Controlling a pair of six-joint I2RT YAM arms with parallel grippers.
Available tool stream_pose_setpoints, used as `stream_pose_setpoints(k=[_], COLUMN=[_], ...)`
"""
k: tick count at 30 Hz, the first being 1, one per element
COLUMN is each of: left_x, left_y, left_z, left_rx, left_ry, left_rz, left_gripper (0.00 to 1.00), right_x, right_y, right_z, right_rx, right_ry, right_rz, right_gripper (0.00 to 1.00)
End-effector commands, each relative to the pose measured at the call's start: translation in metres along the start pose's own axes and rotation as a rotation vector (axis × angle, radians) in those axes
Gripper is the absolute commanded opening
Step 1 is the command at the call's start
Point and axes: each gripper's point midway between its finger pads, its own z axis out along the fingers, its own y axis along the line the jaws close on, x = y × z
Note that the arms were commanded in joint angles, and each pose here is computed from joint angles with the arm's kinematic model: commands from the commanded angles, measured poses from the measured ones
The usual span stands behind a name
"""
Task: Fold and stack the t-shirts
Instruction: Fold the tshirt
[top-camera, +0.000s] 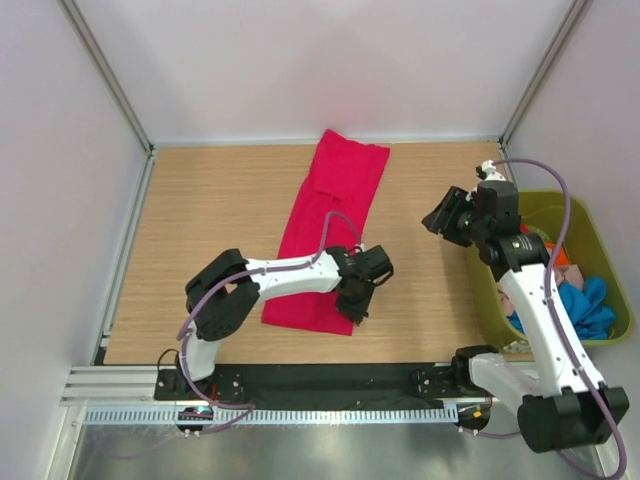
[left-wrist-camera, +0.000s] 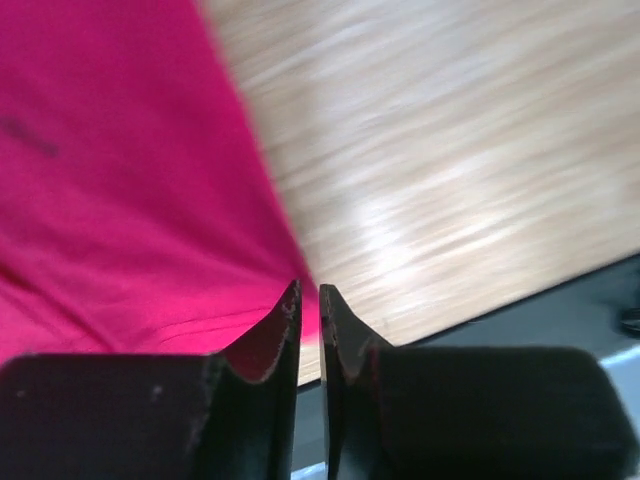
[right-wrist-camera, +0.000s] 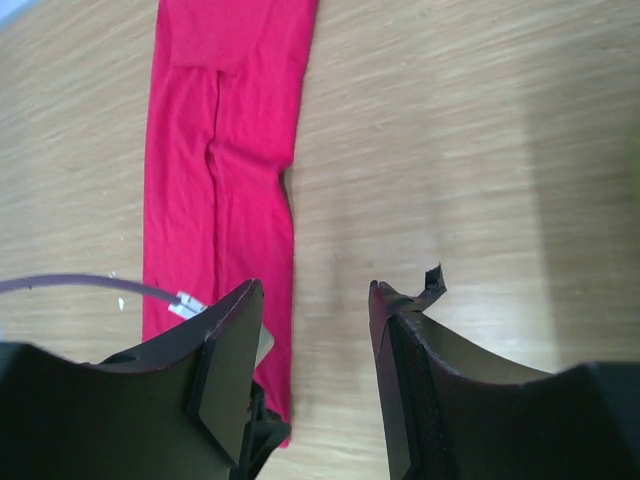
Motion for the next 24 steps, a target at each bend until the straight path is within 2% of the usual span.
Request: stream_pose_setpoints(k=[1,2,4,6,8,10,13,14,15,16,17,18,20,22,24], left_x=[-0.018,-0.018,-0.026,-0.028,-0.034,-0.025,-0.017,-0.021,-0.019,-0.004,-0.007,-0.002,0.009,0.018,0.022], left_y=[-0.064,-0.070,-0.076,-0.069,-0.049,-0.018,0.051,0.075,0.082,0.101,0.124,0.125,0.155,0.183,0.192], left_z=[-0.017,-0.020,-0.037,-0.048,-0.065,-0.069,-0.079,-0.081,-0.094,-0.080,-0.081,-0.087,-0.082,-0.082,-0.077], left_rx=[0.153,0.169,0.211,0.206,0.173,0.098,-0.040,-0.049,-0.001,-0.003,-0.011,0.045,0.013,-0.031,-0.019], left_ry=[-0.082,-0.091,-0.140,-0.174,-0.208,-0.188,-0.226,-0.230,-0.251,-0.221,-0.236,-0.241,-0.228,-0.232,-0.218], left_rz=[-0.046,-0.053,-0.067,-0.057,-0.043,-0.043,-0.072,-0.125,-0.150,-0.183,-0.247,-0.263,-0.329,-0.391,-0.420], left_gripper=[0.18,0.25,0.29,0.35,0.37,0.37,0.40,0.40,0.40,0.40,0.40,0.40,0.41,0.43,0.45], right_x=[0.032,0.035,0.055,0.064,0.087,0.104,0.122,0.127,0.131,0.142,0.148,0.160,0.177,0.204,0.214], right_y=[-0.021,-0.022,-0.029,-0.023,-0.022,-0.024,-0.014,-0.010,-0.008,-0.010,-0.012,-0.005,-0.001,0.006,0.015], right_z=[-0.030,-0.039,-0.046,-0.053,-0.050,-0.046,-0.041,-0.040,-0.037,-0.033,-0.030,-0.028,-0.017,-0.011,-0.006], right_rx=[0.062,0.058,0.064,0.012,-0.025,-0.048,-0.111,-0.114,-0.119,-0.106,-0.086,-0.084,-0.070,-0.060,-0.062], right_ry=[0.089,0.081,0.126,0.120,0.183,0.218,0.240,0.247,0.242,0.260,0.268,0.282,0.293,0.357,0.346], right_rz=[-0.089,-0.093,-0.071,-0.041,0.012,0.040,0.111,0.136,0.140,0.139,0.136,0.116,0.102,0.073,0.039], right_gripper=[0.54,0.54,0.54,0.54,0.54,0.54,0.53,0.53,0.52,0.52,0.52,0.52,0.52,0.51,0.51])
